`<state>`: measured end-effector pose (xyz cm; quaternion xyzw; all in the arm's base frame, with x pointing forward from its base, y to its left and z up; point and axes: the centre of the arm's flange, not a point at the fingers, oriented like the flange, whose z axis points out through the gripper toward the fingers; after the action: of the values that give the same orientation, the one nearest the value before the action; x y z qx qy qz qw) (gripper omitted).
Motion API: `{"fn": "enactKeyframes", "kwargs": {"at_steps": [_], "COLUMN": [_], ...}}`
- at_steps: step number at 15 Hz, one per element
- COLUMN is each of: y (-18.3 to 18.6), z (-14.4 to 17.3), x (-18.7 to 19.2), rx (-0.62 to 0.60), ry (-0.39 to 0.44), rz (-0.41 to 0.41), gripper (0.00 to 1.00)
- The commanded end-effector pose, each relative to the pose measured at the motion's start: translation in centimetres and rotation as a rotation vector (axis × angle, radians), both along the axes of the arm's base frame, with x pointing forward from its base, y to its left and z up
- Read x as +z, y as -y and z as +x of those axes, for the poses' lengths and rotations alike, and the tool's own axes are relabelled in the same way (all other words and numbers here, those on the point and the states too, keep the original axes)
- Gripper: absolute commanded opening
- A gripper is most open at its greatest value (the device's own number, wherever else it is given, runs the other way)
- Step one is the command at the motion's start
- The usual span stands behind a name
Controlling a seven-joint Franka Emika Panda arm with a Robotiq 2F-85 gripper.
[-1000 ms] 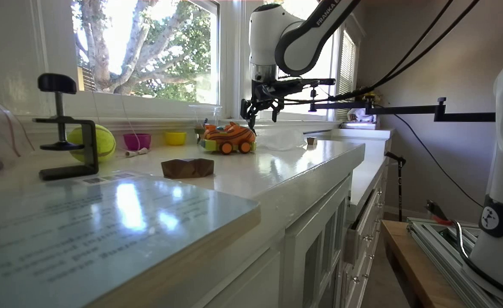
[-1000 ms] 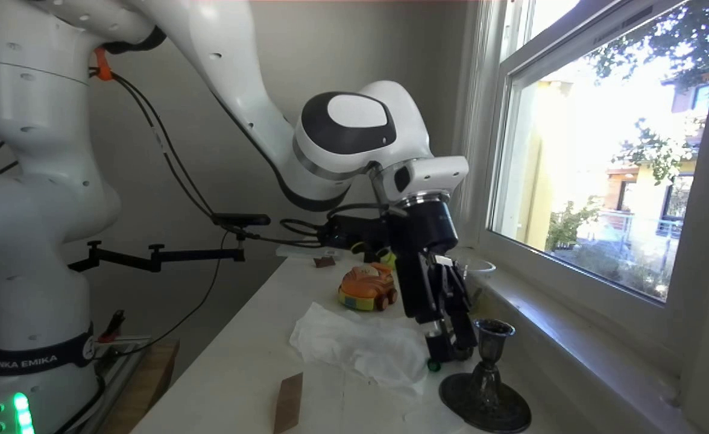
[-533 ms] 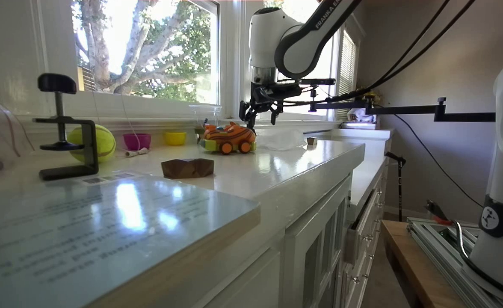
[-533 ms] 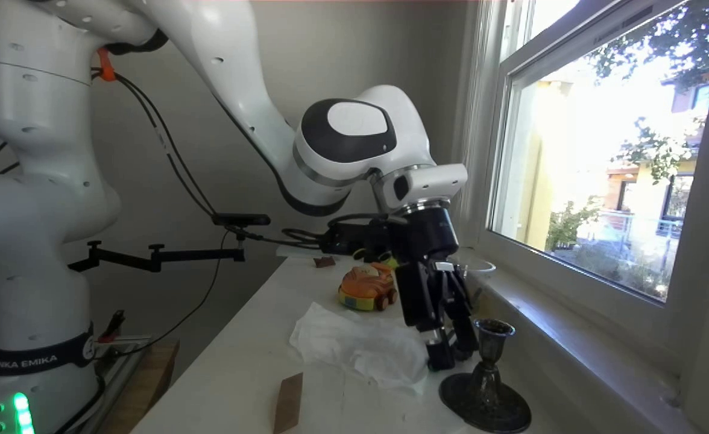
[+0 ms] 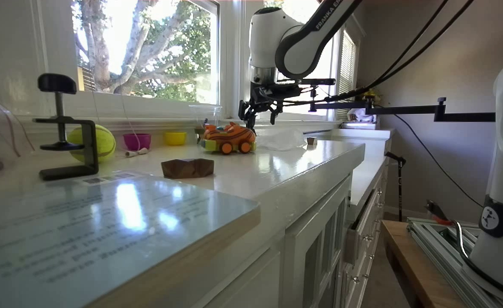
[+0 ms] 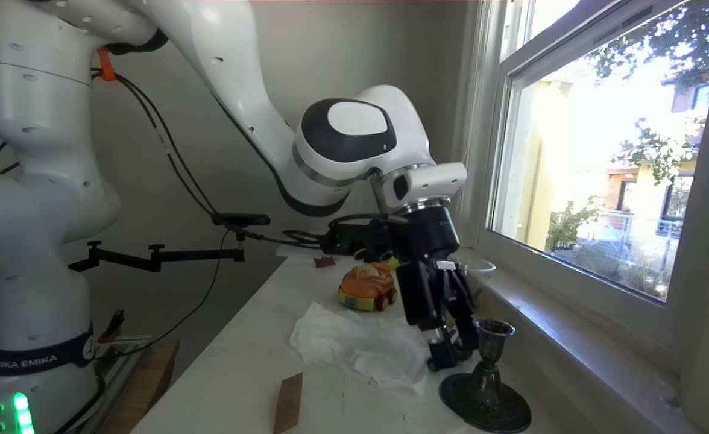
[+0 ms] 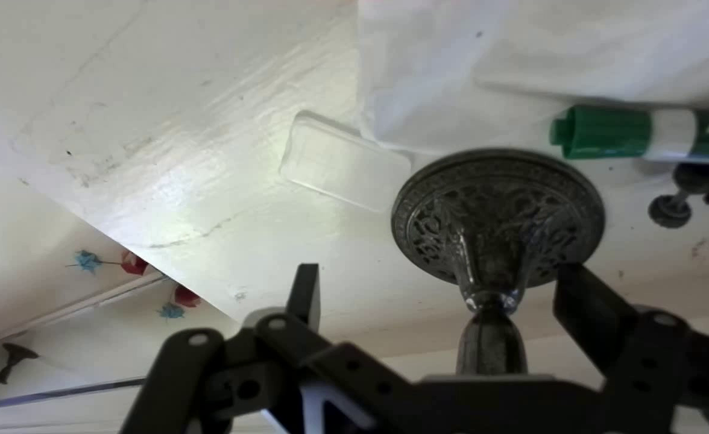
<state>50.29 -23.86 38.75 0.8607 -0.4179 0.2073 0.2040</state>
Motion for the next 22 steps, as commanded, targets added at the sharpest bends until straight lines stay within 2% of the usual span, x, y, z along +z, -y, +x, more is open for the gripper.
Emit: {"fn": "enactKeyframes", "kwargs": {"at_steps": [1, 5, 17, 19, 22], "y": [-0.1, -0.3, -0.9, -0.7, -0.3], "z": [-0.2, 0.0, -1.8, -1.9, -2.4], "x": [-0.1, -0.2, -2.4, -2.3, -2.0], "rx": [0.01, 0.031, 0.051, 0.073, 0.13], "ry": [0.091, 0.163, 0.223, 0.23, 0.226], "rz": [-0.034, -0.039, -0.027, -0.07, -0.184], "gripper": [1.0, 1.0, 1.0, 1.0, 1.0]}}
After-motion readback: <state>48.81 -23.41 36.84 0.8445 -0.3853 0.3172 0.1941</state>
